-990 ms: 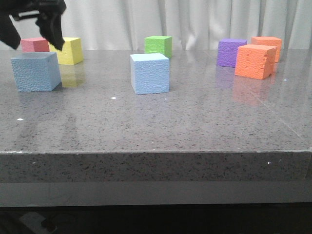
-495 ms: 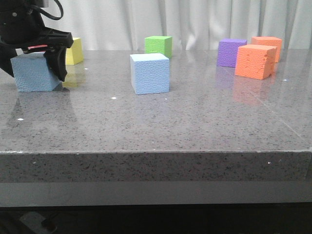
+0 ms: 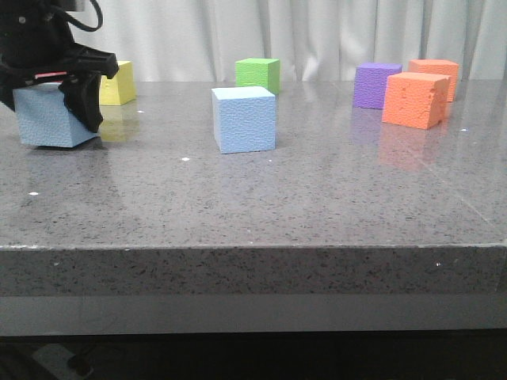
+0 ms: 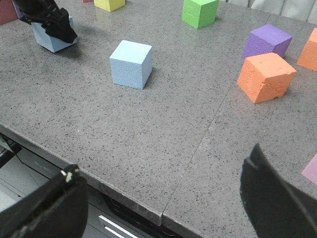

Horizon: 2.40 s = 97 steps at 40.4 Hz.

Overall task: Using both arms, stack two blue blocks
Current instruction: 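Lift the cube with the left gripper and carry it over the centered cube, then lower it onto the centered cube and open the left gripper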

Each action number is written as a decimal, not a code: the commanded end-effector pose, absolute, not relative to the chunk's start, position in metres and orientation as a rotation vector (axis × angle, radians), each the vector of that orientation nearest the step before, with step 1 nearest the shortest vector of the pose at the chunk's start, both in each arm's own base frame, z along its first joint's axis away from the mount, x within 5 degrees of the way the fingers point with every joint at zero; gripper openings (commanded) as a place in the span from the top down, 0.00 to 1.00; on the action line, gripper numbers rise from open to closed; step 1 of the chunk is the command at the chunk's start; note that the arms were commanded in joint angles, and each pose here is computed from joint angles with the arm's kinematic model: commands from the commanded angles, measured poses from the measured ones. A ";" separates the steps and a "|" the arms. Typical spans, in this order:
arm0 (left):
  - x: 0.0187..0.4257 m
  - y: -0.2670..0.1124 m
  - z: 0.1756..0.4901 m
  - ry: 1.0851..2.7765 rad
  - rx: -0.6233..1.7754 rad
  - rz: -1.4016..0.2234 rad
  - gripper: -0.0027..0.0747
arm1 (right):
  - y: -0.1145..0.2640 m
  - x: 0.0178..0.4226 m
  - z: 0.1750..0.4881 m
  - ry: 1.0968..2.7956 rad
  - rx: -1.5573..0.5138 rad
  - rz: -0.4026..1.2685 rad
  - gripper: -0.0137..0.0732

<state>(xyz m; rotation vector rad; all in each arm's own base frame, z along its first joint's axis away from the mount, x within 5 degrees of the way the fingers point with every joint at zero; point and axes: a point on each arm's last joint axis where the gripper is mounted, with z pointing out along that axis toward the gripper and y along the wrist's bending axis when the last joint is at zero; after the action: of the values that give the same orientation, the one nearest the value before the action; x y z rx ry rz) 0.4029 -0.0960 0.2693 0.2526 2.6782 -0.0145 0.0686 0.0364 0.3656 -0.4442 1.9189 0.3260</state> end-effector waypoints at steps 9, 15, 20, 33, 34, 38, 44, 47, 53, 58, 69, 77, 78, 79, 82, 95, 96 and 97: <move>0.383 -0.141 0.360 2.435 0.728 0.030 0.52 | 0.036 0.070 0.379 1.830 -0.414 0.327 0.12; 0.372 -0.169 0.389 2.276 0.902 -0.002 0.52 | 0.036 0.070 0.379 1.830 -0.414 0.327 0.12; 0.360 -0.196 0.403 2.123 1.122 -0.108 0.52 | 0.036 0.070 0.379 1.830 -0.414 0.327 0.12; 0.353 -0.234 0.407 1.754 1.410 -0.203 0.52 | 0.036 0.070 0.379 1.830 -0.414 0.327 0.12; 0.354 -0.234 0.406 1.748 1.411 -0.196 0.52 | 0.036 0.070 0.379 1.830 -0.414 0.327 0.12; 0.362 -0.238 0.396 1.746 1.434 -0.178 0.52 | 0.036 0.070 0.379 1.830 -0.414 0.327 0.12; 0.367 -0.241 0.378 1.795 1.492 -0.181 0.52 | 0.036 0.070 0.379 1.830 -0.414 0.327 0.12; 0.369 -0.242 0.371 1.814 1.510 -0.186 0.52 | 0.036 0.070 0.379 1.830 -0.414 0.327 0.12; 0.374 -0.245 0.361 1.836 1.523 -0.192 0.52 | 0.036 0.070 0.379 1.830 -0.414 0.327 0.12; 0.376 -0.246 0.356 1.848 1.532 -0.196 0.52 | 0.036 0.070 0.379 1.830 -0.414 0.327 0.12; 0.376 -0.247 0.355 1.849 1.533 -0.197 0.41 | 0.036 0.070 0.379 1.830 -0.414 0.327 0.12; 0.377 -0.246 0.355 1.847 1.532 -0.188 0.30 | 0.036 0.070 0.379 1.830 -0.414 0.327 0.12; 0.377 -0.246 0.356 1.845 1.531 -0.187 0.30 | 0.036 0.070 0.379 1.830 -0.414 0.327 0.12; 0.377 -0.246 0.356 1.847 1.529 -0.188 0.30 | 0.036 0.070 0.379 1.830 -0.414 0.327 0.12; 0.376 -0.246 0.357 1.845 1.528 -0.188 0.30 | 0.036 0.070 0.379 1.830 -0.414 0.327 0.12; 0.368 -0.241 0.377 1.798 1.489 -0.173 0.22 | 0.036 0.070 0.379 1.830 -0.414 0.327 0.12; 0.367 -0.240 0.380 1.794 1.482 -0.173 0.21 | 0.036 0.070 0.379 1.830 -0.414 0.327 0.12; 0.366 -0.239 0.383 1.791 1.473 -0.173 0.21 | 0.036 0.070 0.379 1.830 -0.414 0.327 0.12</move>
<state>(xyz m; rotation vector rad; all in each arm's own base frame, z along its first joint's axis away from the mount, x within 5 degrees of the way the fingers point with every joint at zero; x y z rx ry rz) 0.3832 -0.2441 0.3278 1.5904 1.9270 -0.1838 0.0686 0.0364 0.3656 -0.4462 1.9183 0.3246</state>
